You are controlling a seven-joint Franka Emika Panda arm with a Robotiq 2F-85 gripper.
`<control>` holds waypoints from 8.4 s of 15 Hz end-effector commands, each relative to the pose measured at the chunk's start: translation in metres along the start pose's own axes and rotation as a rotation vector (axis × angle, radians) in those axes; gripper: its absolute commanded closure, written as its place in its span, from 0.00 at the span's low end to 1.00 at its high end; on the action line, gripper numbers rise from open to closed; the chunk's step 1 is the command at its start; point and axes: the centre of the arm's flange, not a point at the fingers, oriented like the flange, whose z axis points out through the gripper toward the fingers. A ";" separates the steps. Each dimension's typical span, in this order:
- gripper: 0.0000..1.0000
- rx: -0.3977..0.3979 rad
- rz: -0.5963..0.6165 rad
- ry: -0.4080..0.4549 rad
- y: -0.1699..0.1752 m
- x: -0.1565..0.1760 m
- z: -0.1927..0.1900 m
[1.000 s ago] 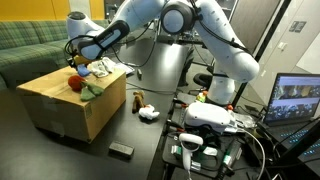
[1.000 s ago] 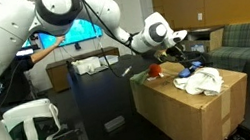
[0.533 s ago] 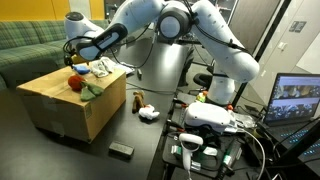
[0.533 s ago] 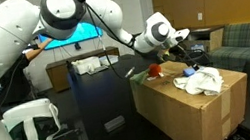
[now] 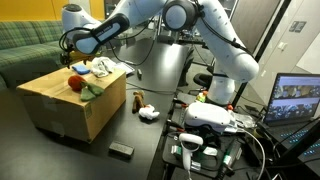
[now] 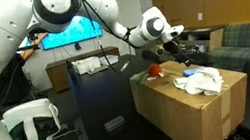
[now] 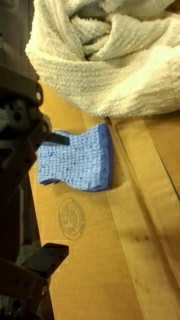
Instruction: Remove the toy moose from the top of the brown box, place the white towel on top of the box, remove the white object from the top of the box, place the blue sponge on the box, remove the radish from the top of the box, put the eraser on the box
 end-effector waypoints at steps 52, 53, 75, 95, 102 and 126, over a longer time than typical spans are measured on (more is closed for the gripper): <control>0.88 0.148 -0.311 -0.463 0.055 -0.348 -0.048; 0.88 0.142 -0.282 -0.462 0.056 -0.356 -0.039; 0.00 0.021 -0.114 -0.424 0.046 -0.413 0.026; 0.00 0.208 -0.337 -0.508 -0.049 -0.519 -0.037; 0.00 0.350 -0.277 -0.509 -0.067 -0.522 -0.013; 0.00 0.324 -0.459 -0.407 -0.037 -0.479 0.072</control>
